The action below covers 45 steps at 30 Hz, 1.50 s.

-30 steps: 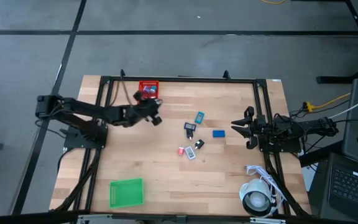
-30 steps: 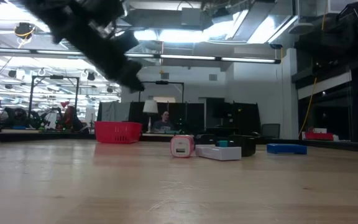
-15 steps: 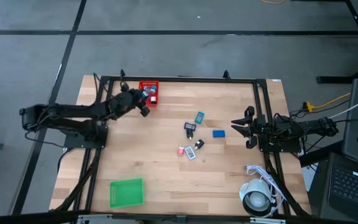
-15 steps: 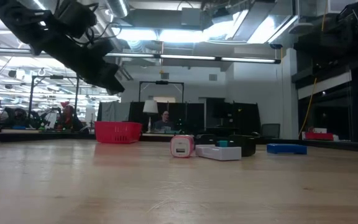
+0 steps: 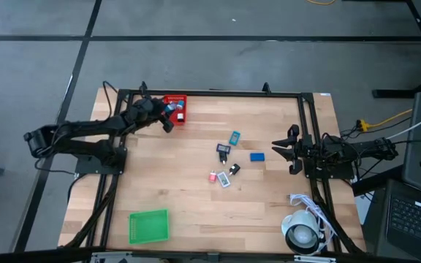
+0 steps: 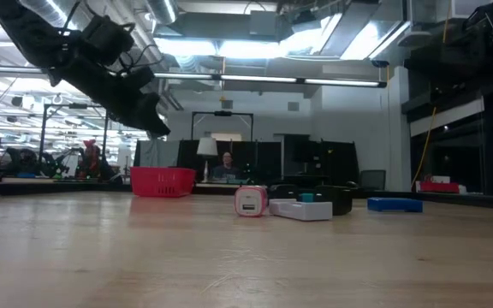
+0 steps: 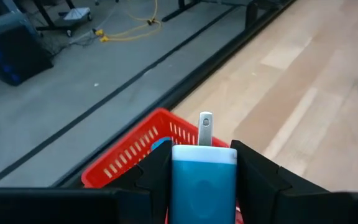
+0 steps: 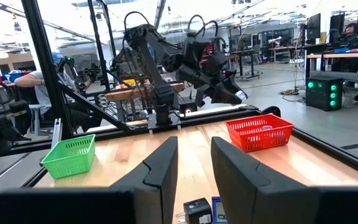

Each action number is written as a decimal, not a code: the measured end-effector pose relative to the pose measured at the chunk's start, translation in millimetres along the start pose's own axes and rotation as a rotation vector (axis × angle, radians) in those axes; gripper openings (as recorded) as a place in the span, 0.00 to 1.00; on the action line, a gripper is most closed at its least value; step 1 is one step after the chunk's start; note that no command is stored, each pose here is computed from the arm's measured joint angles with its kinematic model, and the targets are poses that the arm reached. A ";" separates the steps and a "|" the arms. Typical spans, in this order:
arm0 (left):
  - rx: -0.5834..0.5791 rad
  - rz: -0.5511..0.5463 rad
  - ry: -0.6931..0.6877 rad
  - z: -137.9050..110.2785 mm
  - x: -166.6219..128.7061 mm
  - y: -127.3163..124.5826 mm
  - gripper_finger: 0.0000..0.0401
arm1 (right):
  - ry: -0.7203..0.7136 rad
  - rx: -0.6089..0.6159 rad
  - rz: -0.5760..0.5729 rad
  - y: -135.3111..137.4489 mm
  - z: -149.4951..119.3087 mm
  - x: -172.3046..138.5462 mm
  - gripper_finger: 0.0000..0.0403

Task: Pick & Place Office items
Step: Put the blue charger adapter into the red bin, then put the red charger adapter into the red bin

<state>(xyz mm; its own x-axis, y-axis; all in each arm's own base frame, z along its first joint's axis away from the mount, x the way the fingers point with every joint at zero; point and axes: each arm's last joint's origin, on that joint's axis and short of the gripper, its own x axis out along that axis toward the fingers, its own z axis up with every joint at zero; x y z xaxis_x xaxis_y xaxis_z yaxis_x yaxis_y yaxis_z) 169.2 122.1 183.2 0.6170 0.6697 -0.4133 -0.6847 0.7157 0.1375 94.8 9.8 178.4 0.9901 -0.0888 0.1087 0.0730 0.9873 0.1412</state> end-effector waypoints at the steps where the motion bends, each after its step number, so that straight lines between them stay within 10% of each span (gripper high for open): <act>1: 0.001 -0.003 0.010 -1.4 1.4 0.3 0.33 | 0.000 0.000 0.000 0.0 0.0 0.0 0.25; 12: -0.023 -0.017 0.020 -6.2 13.4 3.5 0.34 | 0.000 0.000 0.000 0.0 0.0 0.0 0.25; 20: -0.030 0.000 0.005 -4.7 13.4 3.8 0.67 | 0.000 0.000 0.000 0.0 0.0 0.0 0.26; 29: -0.091 -0.107 -0.034 -0.8 12.7 -2.0 0.66 | 0.000 0.000 0.000 0.0 0.0 0.0 0.26; 45: 0.011 -0.575 -0.076 22.1 -29.8 -110.0 0.63 | -0.003 -0.015 -0.026 -0.8 0.1 0.0 0.26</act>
<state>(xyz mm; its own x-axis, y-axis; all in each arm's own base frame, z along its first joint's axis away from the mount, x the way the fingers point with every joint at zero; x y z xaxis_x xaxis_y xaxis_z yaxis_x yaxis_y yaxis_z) 234.8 27.9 200.2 0.9151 0.1847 -0.3585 -0.2273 0.9705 -0.0801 94.7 9.0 178.5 0.9874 -0.1153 0.1083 0.1010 0.9865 0.1291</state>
